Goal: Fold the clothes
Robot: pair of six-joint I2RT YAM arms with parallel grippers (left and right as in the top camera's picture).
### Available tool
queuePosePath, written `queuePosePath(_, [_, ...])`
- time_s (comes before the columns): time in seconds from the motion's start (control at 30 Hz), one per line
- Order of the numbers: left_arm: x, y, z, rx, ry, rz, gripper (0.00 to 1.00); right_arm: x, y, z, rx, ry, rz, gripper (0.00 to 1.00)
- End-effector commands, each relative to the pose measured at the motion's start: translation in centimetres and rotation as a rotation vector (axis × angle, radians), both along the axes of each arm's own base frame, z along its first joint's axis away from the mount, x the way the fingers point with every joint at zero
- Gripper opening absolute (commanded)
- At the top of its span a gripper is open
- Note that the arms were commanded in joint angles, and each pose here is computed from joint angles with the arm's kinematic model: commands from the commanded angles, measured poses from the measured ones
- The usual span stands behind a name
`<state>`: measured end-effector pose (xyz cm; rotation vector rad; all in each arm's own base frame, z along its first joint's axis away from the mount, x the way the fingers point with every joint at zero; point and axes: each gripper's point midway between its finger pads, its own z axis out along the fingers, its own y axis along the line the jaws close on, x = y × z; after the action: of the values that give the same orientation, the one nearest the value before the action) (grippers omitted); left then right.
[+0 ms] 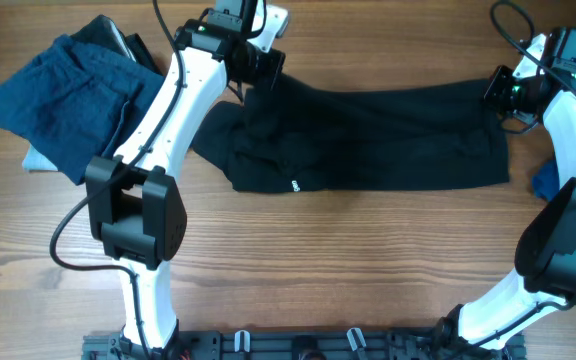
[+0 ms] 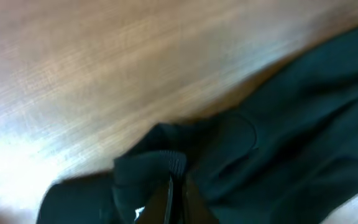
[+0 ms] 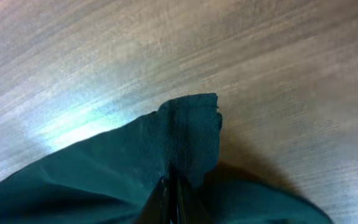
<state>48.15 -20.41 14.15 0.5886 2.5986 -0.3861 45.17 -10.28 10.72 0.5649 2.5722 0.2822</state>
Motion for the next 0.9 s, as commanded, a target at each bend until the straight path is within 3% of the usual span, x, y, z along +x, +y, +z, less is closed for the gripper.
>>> queuePosePath(0.0, [-1.9,0.6,1.1,0.031,0.035,-0.009,0.04,-0.4,-0.1,3.1,0.018,-0.043,-0.031,0.04])
queuePosePath(0.17, [-5.9,0.9,2.2,0.075,0.122,-0.061,0.04,-3.5,-1.7,5.9,0.021,-0.031,-0.092,0.04])
queuePosePath(0.27, [-8.9,1.2,1.1,0.148,0.228,-0.089,0.04,-7.0,-2.3,4.4,-0.012,0.116,-0.128,0.04])
queuePosePath(0.67, [-12.4,3.0,-3.3,0.269,0.377,-0.093,0.04,-10.3,-2.5,-0.3,-0.031,0.269,-0.192,0.05])
queuePosePath(0.77, [-12.9,3.3,-3.8,0.277,0.398,-0.094,0.08,-10.7,-2.8,-1.0,-0.039,0.285,-0.223,0.08])
queuePosePath(0.87, [-12.9,3.3,-3.9,0.278,0.399,-0.094,0.26,-10.8,-2.9,-1.4,-0.041,0.288,-0.225,0.17])
